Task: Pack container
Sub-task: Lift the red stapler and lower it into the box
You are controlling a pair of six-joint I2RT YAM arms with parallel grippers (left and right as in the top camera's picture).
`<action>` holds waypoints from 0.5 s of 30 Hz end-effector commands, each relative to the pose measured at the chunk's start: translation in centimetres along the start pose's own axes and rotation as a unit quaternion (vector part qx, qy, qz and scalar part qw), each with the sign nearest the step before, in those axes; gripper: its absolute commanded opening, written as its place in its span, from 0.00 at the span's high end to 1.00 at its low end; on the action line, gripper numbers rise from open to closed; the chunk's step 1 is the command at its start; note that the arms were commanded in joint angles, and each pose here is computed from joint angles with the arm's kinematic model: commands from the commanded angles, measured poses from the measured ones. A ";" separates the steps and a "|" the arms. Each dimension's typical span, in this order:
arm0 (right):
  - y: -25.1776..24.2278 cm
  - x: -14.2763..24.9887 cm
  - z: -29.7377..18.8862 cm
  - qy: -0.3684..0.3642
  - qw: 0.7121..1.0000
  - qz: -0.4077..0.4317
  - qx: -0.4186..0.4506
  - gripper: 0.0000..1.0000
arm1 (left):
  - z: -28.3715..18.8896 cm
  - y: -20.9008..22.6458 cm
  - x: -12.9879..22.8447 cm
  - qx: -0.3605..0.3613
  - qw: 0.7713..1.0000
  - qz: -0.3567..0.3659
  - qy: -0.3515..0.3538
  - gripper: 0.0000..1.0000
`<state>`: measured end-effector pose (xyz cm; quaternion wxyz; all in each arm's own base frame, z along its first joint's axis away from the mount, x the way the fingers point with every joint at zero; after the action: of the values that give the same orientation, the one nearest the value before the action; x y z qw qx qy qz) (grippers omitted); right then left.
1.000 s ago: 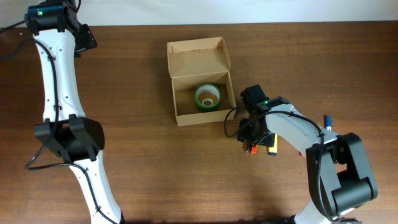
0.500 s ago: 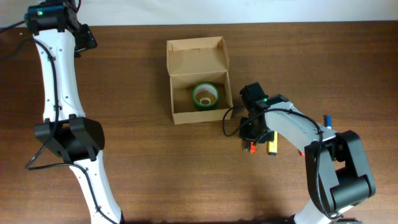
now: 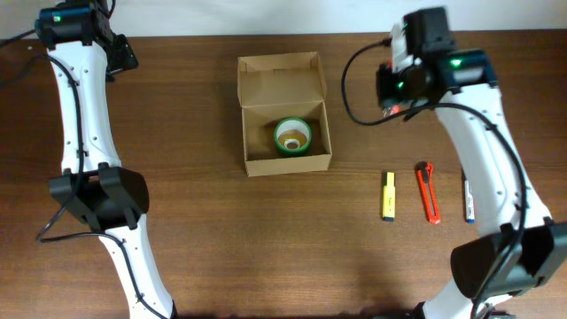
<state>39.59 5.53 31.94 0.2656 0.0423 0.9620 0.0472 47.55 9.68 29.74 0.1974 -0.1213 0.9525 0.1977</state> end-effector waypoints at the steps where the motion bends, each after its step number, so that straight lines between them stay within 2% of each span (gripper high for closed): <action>1: 0.2 -2.0 -3.7 -0.060 0.992 -0.113 -0.002 0.96 | -1.3 0.7 0.0 0.000 1.000 0.002 -0.011 0.00; 3: 0.9 -1.9 -3.5 -0.049 0.983 -0.178 -0.010 0.97 | -1.3 0.7 0.0 0.000 1.000 0.002 -0.011 0.00; 7: 4.4 0.5 0.0 0.035 0.949 -0.305 -0.070 0.93 | -1.3 0.7 0.0 0.000 1.000 0.002 -0.011 0.00; 10: 8.5 2.7 2.4 0.071 0.897 -0.425 -0.101 0.95 | -1.3 0.7 0.0 0.000 1.000 0.002 -0.011 0.00; 15: 13.7 6.0 5.6 0.113 0.836 -0.523 -0.125 0.96 | -1.3 0.7 0.0 0.000 1.000 0.002 -0.011 0.01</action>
<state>38.26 18.77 26.26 0.1507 -0.4638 0.8727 0.0247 47.54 9.67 29.72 0.1969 -0.1212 0.9526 0.1977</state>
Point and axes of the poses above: each gripper's point midway between its finger pads, its own z axis out along the fingers, its own y axis along the line the jaws close on, x = y × z, the point moved 10 cm from there along -z, back along the fingers, and after that the axes turned 14 degrees about z, right-handed, at the moved point
